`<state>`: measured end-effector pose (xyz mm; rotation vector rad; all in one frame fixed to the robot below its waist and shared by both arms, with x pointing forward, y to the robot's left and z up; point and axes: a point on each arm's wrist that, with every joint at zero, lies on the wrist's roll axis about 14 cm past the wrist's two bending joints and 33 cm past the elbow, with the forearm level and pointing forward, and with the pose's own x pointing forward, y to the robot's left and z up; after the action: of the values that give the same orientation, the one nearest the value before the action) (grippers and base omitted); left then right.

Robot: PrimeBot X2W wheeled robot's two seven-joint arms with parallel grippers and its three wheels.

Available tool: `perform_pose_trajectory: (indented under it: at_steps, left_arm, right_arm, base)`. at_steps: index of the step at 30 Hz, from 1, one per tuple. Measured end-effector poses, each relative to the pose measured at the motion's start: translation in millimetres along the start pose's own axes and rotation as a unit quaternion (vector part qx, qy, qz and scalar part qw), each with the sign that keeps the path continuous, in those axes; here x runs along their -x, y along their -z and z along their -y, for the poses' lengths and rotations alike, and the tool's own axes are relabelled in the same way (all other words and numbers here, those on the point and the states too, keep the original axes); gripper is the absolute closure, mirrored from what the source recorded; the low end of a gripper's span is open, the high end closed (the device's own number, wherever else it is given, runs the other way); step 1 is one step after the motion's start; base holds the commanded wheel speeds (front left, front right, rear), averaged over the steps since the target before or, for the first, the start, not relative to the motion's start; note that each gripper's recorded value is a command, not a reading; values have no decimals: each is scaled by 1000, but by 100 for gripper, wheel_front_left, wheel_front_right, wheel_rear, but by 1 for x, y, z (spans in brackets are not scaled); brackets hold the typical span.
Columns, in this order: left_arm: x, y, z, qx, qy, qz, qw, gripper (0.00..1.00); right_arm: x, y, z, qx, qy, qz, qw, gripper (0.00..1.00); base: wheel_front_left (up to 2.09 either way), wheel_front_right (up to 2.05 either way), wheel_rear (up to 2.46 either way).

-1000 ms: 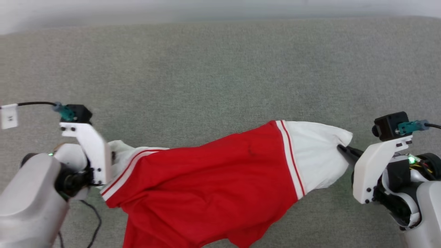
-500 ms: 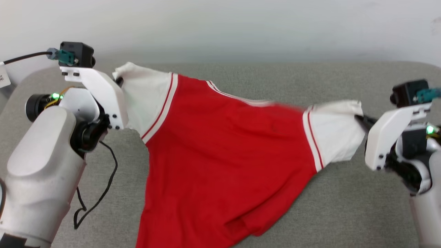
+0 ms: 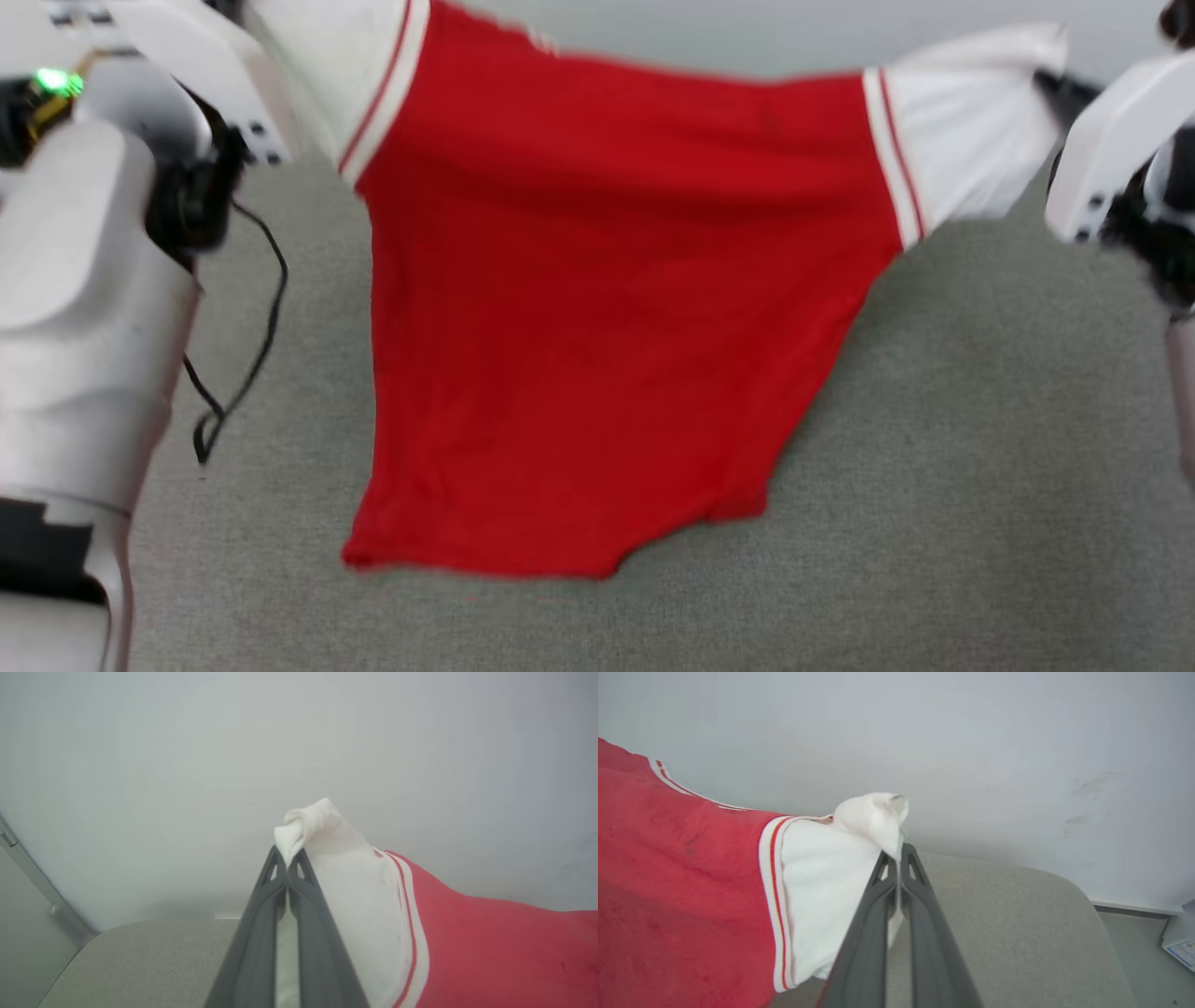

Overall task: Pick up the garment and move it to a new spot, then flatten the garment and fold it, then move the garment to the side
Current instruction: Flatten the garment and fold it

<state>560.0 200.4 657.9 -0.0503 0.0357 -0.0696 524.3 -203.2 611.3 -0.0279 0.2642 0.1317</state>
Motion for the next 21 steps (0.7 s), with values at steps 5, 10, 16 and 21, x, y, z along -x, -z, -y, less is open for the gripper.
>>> perform_pose_trajectory:
  at_steps: [5, 10, 16, 21]
  left_arm:
    - [-28, -28, -6, 10, -14, 61, 998, 100]
    - [-57, -65, -10, 5, -16, 137, 990, 100]
    - [-97, -92, -11, -4, -15, 211, 977, 100]
    - [-118, -107, -9, -13, -7, 245, 969, 100]
  right_arm:
    - [-28, -42, 11, 28, 19, 57, 998, 100]
    - [-56, -91, 16, 56, 32, 127, 990, 100]
    - [-95, -138, 16, 83, 41, 209, 974, 100]
    - [-110, -164, 20, 93, 47, 263, 959, 100]
  base:
    - [0, 0, 0]
    - [0, 0, 0]
    - [0, 0, 0]
    - [0, 0, 0]
